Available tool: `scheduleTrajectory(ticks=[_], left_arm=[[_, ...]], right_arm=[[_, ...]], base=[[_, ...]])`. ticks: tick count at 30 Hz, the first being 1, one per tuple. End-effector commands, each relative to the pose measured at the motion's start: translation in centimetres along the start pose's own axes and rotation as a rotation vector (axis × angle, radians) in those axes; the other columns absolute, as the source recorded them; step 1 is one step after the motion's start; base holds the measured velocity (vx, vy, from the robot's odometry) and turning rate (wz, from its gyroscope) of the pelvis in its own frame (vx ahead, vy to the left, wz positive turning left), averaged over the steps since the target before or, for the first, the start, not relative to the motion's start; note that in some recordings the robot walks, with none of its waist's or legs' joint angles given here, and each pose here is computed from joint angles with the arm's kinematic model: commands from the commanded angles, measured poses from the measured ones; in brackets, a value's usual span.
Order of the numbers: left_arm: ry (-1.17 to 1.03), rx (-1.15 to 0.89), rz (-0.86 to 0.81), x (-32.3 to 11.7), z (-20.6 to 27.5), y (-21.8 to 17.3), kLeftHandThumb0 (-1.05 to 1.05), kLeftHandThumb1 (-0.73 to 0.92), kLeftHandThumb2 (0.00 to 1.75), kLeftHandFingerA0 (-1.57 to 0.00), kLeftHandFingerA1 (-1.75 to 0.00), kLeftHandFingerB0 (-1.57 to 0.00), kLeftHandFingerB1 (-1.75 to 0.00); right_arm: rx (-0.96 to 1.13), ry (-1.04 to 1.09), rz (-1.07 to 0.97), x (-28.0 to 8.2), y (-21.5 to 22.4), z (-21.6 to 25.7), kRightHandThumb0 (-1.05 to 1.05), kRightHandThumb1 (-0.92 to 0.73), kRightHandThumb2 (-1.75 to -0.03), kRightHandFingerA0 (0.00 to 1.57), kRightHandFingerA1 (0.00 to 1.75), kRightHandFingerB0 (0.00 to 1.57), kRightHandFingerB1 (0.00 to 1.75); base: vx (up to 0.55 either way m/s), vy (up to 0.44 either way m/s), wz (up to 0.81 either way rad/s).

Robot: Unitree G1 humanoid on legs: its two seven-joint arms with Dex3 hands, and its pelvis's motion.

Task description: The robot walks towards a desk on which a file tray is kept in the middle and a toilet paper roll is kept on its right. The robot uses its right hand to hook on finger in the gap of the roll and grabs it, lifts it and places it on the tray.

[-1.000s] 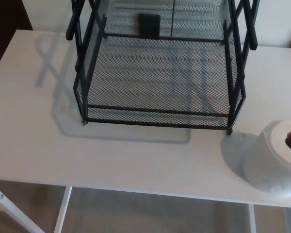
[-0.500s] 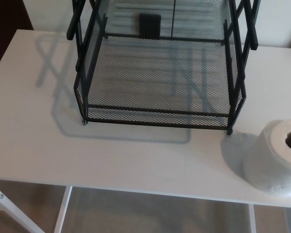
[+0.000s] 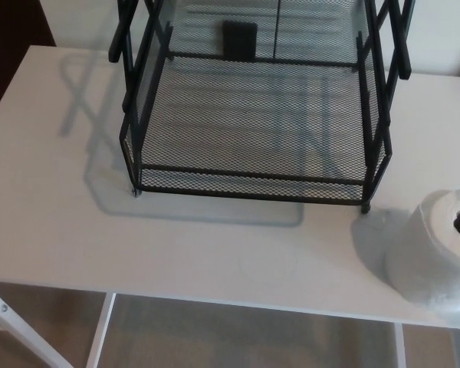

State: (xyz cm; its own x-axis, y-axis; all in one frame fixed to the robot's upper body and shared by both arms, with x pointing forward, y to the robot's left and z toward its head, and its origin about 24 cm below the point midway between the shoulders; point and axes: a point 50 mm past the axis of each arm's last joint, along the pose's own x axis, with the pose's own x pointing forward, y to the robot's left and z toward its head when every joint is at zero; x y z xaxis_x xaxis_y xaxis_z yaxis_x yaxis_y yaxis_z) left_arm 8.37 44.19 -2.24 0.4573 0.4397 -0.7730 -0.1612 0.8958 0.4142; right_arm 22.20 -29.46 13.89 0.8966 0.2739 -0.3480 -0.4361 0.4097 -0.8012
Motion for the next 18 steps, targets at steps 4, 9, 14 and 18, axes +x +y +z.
scheduleTrajectory(ticks=[4, 9, 14, 18], left_arm=[[0.028, -0.003, 0.041, -0.2, -0.1, 0.8, -0.67, 0.92, 0.67, -0.46, -0.41, -0.26, -0.33], [0.020, 0.001, 0.032, -0.3, 0.1, 0.8, -0.67, 0.92, 0.67, -0.45, -0.41, -0.25, -0.34], [0.018, 0.020, 0.037, -0.4, 0.4, 1.0, -0.67, 0.92, 0.68, -0.45, -0.40, -0.25, -0.33], [0.014, 0.014, 0.036, -0.3, 0.4, 1.1, -0.67, 0.92, 0.68, -0.44, -0.41, -0.25, -0.34]], right_arm=[[-0.173, 0.106, 0.137, 0.2, 1.2, -0.6, -0.65, -0.51, -0.56, 0.21, 0.42, 0.27, 0.32], [-0.235, 0.122, 0.127, 0.1, 0.5, -0.3, -0.69, -0.43, -0.76, 0.15, 0.48, 0.21, 0.42], [-0.244, 0.112, 0.118, 0.3, 0.2, 0.2, -0.67, -0.53, -0.57, 0.19, 0.38, 0.26, 0.34], [-0.249, 0.085, 0.102, 0.5, 0.3, 0.5, -0.68, -0.53, -0.57, 0.21, 0.39, 0.27, 0.34]], base=[[0.00, 0.000, 0.00], [0.00, 0.000, 0.00], [0.00, 0.000, 0.00], [0.00, 0.000, 0.00]])
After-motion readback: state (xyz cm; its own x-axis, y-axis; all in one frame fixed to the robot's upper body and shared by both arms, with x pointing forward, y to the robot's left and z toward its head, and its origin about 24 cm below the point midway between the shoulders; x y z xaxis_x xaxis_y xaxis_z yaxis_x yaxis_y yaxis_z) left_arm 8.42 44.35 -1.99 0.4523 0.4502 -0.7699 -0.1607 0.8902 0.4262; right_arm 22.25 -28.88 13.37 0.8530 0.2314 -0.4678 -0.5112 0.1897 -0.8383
